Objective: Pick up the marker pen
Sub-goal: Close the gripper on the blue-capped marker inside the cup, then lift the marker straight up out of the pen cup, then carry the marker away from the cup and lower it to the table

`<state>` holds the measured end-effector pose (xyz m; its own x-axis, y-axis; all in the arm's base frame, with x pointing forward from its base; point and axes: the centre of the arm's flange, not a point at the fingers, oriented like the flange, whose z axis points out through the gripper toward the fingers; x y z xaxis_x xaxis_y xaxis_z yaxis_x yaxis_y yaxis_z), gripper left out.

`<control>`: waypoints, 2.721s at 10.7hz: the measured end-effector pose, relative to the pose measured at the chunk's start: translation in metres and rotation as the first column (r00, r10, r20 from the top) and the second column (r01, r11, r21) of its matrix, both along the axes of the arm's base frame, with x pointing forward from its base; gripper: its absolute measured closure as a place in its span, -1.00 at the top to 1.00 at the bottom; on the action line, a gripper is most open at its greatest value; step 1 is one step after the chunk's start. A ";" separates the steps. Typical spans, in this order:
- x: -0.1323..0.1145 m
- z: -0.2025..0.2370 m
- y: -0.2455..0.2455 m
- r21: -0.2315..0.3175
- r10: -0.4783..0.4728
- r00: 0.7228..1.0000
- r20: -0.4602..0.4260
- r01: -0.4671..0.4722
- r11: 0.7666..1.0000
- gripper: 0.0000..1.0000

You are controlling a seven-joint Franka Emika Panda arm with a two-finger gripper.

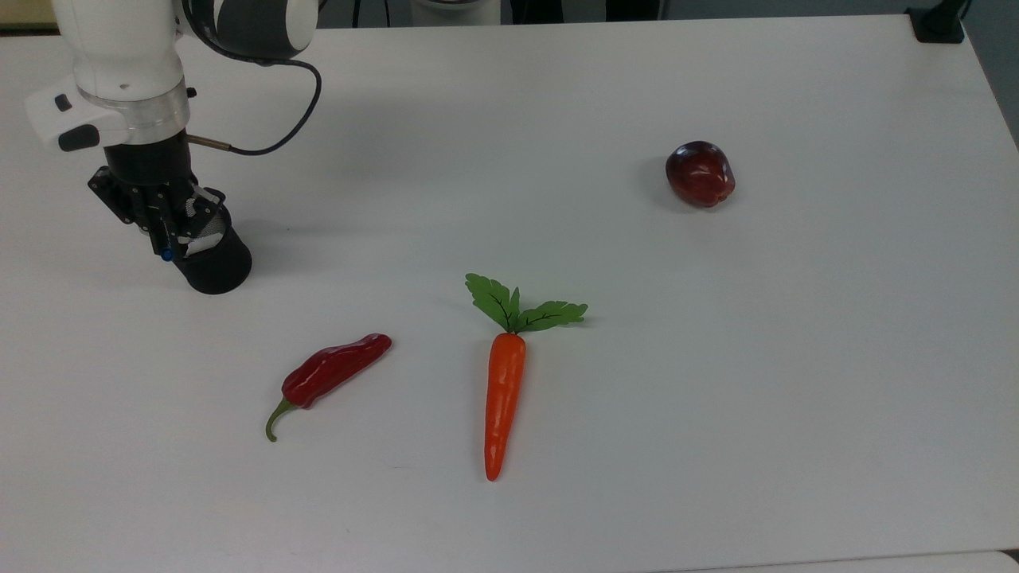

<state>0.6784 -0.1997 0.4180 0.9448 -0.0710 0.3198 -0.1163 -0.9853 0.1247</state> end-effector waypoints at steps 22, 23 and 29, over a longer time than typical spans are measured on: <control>-0.070 0.057 0.308 0.115 0.219 0.911 -0.350 -0.190 0.975 -0.63; -0.076 0.037 0.323 0.116 0.238 0.892 -0.385 -0.209 0.971 -0.63; -0.054 -0.061 0.328 0.127 0.236 0.872 -0.428 -0.201 0.971 -0.63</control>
<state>0.6241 0.1279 0.3568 0.9810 0.1463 -0.1274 0.1521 -0.9877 0.0365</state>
